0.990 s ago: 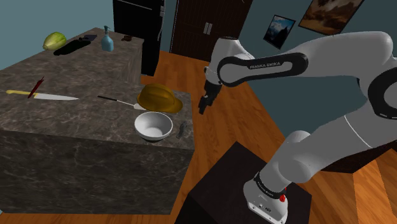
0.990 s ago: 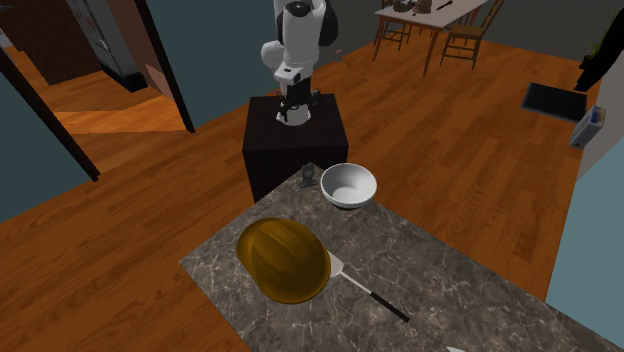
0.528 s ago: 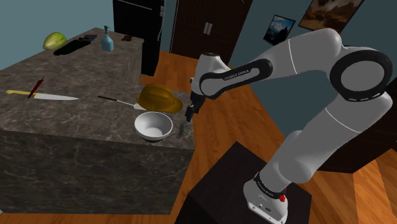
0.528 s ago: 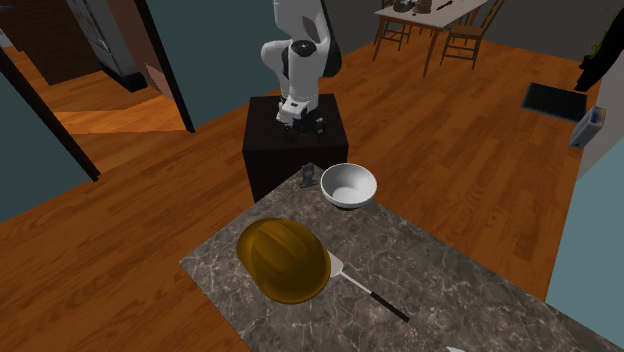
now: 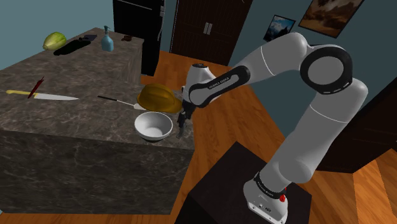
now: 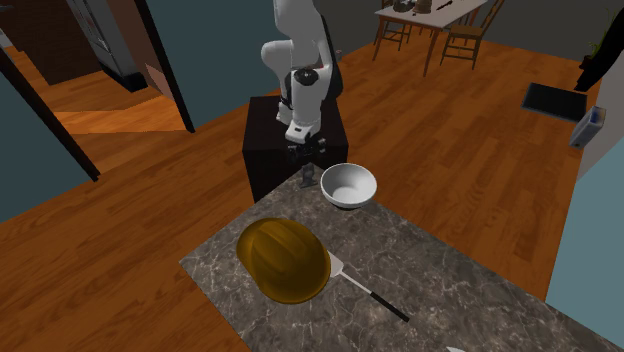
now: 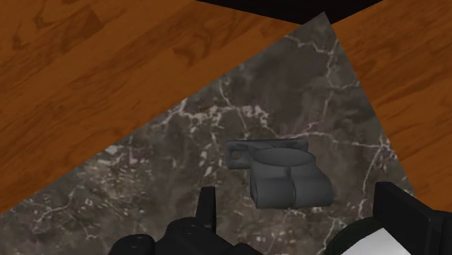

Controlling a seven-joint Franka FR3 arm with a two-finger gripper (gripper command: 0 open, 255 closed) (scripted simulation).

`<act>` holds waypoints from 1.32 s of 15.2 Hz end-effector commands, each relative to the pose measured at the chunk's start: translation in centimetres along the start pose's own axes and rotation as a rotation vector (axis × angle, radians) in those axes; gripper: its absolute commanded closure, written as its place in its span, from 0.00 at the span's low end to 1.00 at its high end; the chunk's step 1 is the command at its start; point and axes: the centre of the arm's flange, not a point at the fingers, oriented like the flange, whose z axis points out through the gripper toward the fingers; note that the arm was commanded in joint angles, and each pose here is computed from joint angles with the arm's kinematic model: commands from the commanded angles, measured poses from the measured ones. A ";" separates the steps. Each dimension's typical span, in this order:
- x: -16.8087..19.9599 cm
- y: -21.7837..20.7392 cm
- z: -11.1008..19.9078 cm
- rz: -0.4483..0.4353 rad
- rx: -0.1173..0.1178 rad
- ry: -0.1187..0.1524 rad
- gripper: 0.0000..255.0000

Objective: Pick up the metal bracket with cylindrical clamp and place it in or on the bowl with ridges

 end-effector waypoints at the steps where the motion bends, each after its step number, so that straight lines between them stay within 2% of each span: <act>1: 0.1 0.0 1.1 -0.001 0.000 0.001 0.00; 4: 0.1 0.0 3.0 -0.001 0.000 0.001 0.00; 12: 0.1 0.0 3.0 -0.001 0.000 0.001 0.00; 13: 0.1 0.0 3.0 -0.001 0.000 0.001 1.00; 20: 0.2 -0.1 3.0 -0.001 0.000 0.001 1.00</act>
